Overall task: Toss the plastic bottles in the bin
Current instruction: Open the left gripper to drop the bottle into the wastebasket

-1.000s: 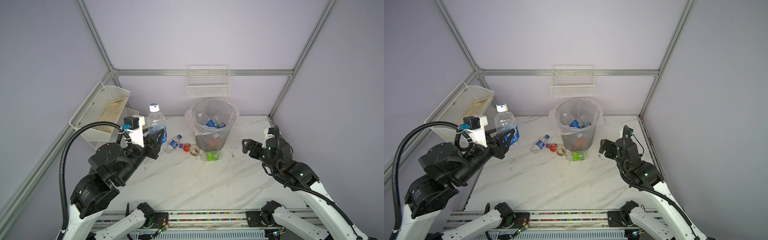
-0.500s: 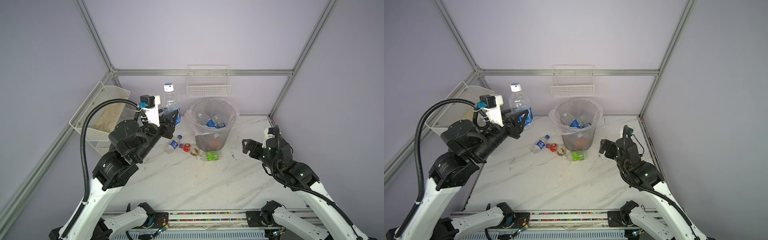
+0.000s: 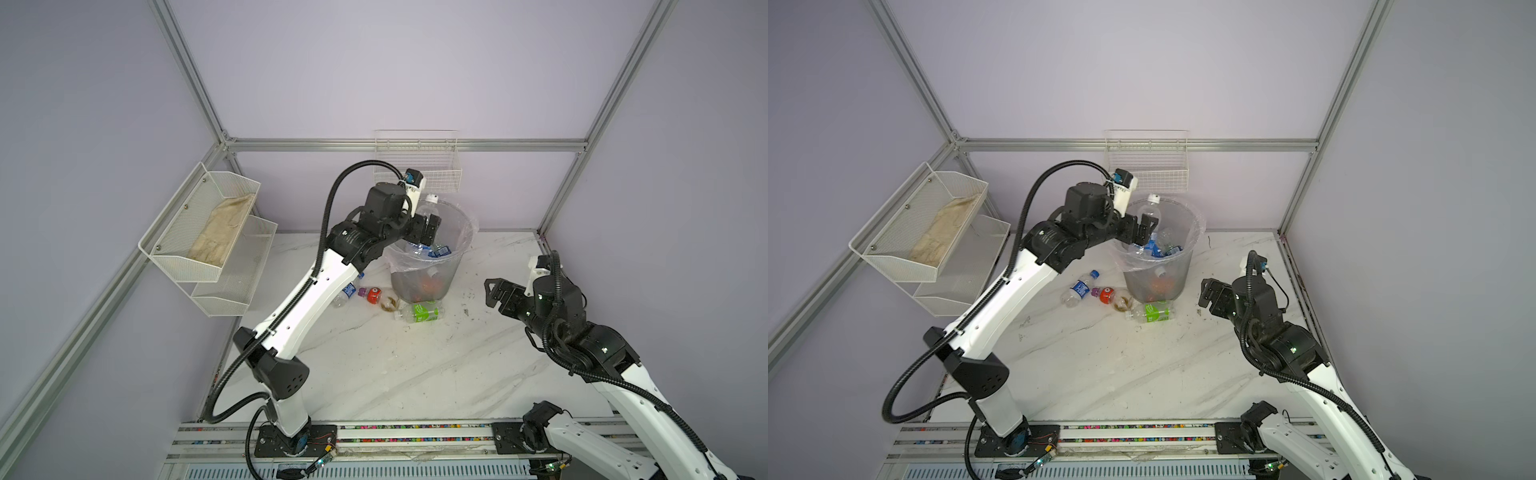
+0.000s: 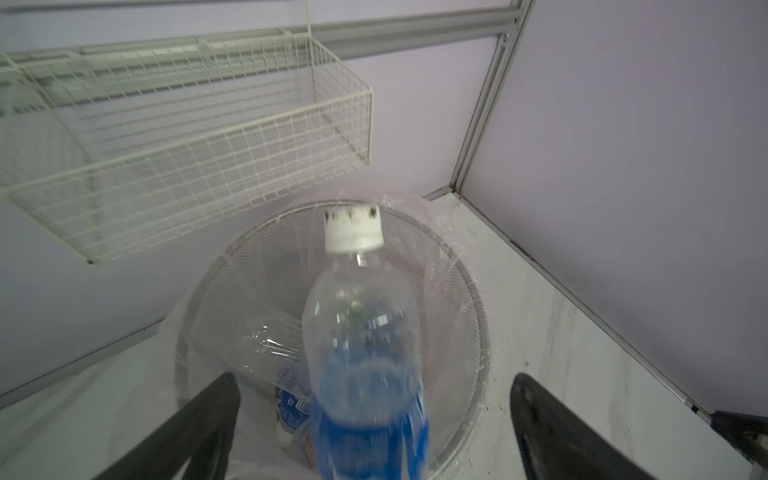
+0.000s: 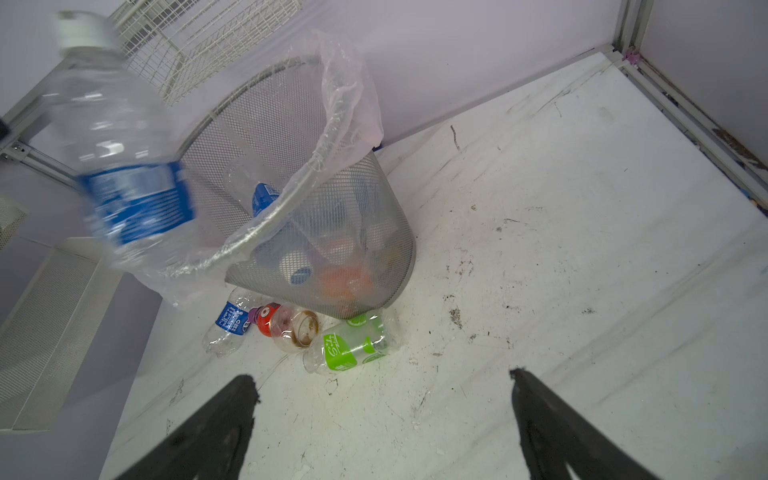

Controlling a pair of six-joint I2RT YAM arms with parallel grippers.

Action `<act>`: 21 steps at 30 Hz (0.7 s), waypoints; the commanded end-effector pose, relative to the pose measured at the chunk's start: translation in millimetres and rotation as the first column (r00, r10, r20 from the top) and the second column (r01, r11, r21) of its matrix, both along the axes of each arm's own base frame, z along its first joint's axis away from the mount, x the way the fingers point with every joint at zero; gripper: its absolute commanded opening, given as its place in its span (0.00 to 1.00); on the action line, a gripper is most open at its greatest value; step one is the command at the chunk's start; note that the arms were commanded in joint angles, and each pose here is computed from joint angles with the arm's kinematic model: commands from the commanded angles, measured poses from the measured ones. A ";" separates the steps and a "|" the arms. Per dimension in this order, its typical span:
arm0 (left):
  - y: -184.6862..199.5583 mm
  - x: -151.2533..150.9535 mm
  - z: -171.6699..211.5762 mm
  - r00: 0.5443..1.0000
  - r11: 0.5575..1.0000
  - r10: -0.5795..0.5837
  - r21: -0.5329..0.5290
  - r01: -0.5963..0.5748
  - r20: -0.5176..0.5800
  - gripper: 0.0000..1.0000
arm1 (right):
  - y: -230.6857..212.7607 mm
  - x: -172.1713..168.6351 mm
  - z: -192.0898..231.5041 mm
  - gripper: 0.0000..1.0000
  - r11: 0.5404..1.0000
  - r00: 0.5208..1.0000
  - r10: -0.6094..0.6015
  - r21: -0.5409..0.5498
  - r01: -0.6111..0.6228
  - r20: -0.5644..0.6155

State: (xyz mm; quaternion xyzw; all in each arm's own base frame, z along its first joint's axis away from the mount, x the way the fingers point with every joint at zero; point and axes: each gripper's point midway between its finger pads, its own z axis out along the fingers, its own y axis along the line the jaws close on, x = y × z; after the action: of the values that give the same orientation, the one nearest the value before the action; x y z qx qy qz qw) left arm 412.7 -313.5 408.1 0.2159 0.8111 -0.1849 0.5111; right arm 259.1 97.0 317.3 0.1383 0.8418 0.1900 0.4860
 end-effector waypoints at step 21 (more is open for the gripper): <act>57.0 -72.2 72.4 0.991 0.993 0.008 -0.117 0.008 0.132 1.00 | 0.9 -2.1 -2.1 0.97 1.000 1.000 0.009 0.009 -0.009 -0.009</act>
State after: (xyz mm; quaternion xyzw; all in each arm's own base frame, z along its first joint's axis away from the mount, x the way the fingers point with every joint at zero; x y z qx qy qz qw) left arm 339.0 -256.2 483.8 0.2007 0.7652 -0.2143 0.5730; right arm 258.7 98.4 316.9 0.1363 0.8427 0.1928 0.4838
